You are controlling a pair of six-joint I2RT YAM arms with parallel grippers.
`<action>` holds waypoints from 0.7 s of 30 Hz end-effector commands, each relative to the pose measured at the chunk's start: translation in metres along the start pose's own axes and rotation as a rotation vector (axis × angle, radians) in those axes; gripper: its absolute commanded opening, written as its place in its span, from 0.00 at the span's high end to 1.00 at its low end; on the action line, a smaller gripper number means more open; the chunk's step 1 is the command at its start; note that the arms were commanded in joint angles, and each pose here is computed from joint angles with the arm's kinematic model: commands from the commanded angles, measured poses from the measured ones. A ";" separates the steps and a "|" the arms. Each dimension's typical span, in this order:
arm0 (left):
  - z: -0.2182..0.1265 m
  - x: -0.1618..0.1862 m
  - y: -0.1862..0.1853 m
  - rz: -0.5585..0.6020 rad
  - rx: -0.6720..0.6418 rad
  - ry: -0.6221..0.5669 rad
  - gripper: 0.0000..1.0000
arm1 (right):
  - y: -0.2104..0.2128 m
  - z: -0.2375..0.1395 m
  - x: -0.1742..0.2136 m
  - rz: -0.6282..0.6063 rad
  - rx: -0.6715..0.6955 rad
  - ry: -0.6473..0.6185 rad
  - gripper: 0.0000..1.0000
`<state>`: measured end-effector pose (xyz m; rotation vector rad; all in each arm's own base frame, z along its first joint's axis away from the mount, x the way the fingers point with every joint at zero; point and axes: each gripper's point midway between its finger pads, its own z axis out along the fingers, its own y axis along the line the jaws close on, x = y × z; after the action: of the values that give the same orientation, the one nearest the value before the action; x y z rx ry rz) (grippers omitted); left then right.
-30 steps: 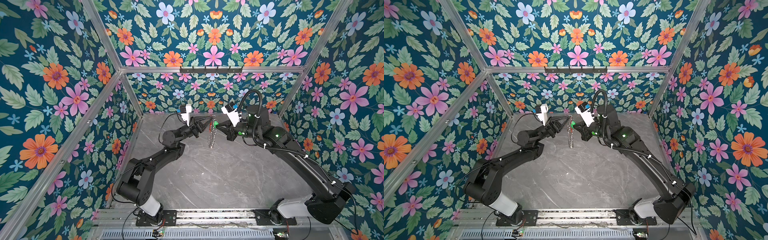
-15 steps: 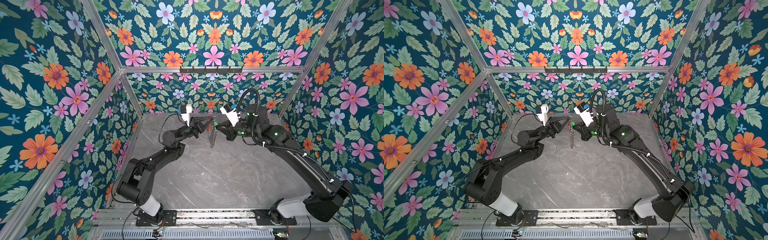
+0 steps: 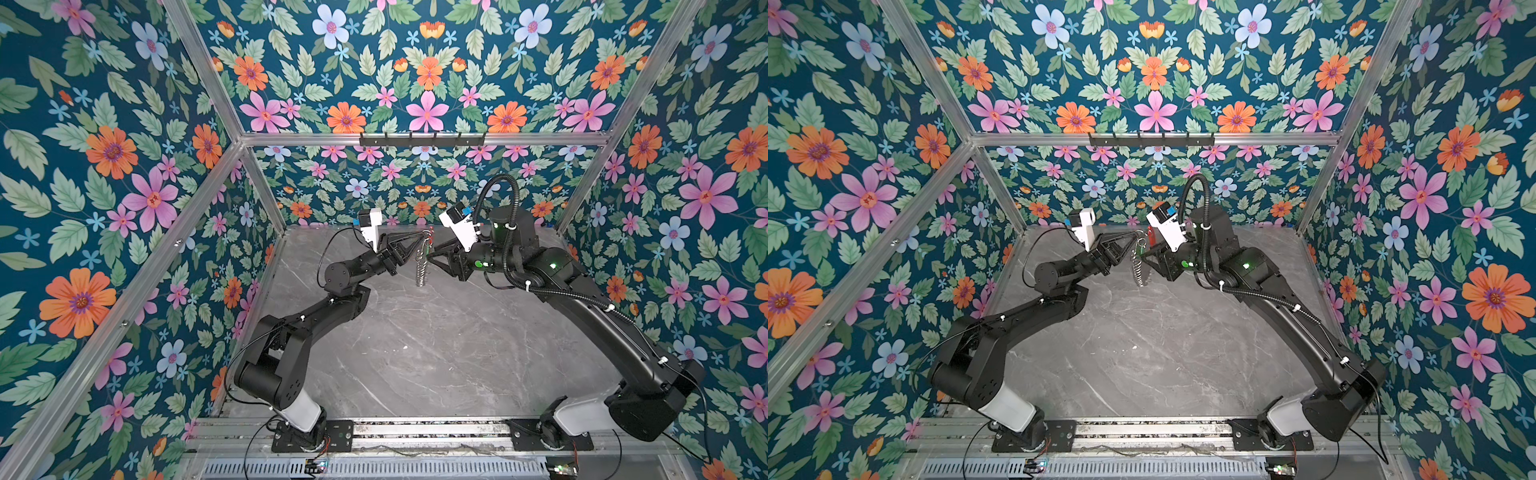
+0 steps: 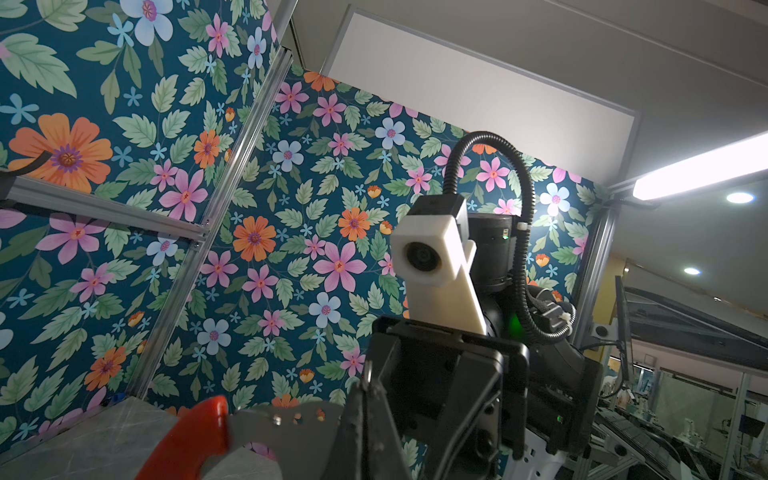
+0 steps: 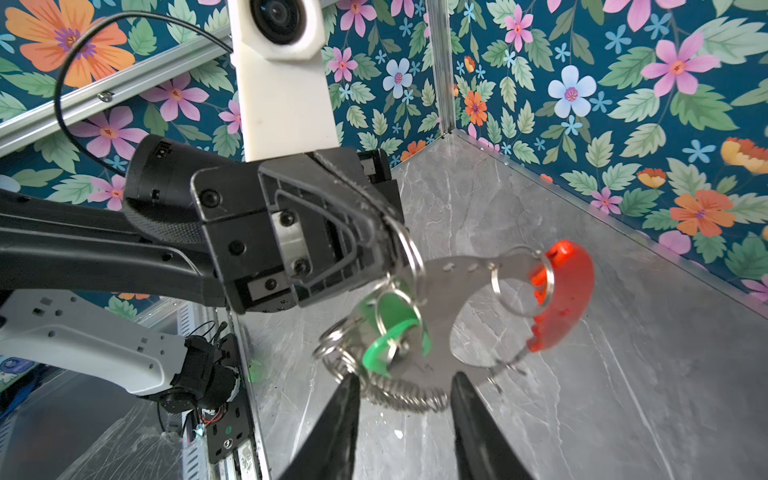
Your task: Put the keys on the keyring
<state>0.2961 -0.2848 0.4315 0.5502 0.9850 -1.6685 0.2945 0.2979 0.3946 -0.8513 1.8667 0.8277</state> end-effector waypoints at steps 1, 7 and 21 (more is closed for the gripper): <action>0.001 -0.008 -0.011 0.038 0.039 -0.030 1.00 | -0.007 -0.012 -0.006 -0.026 0.047 -0.023 0.62; 0.000 -0.008 -0.012 0.034 0.040 -0.028 1.00 | 0.006 -0.022 -0.027 -0.024 -0.017 -0.084 0.69; 0.002 -0.012 -0.018 0.045 0.054 -0.030 1.00 | 0.003 -0.009 -0.053 0.090 -0.130 -0.144 0.70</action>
<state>0.2926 -0.2831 0.4346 0.5537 0.9753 -1.6703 0.3080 0.2993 0.4352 -0.7709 1.7948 0.9981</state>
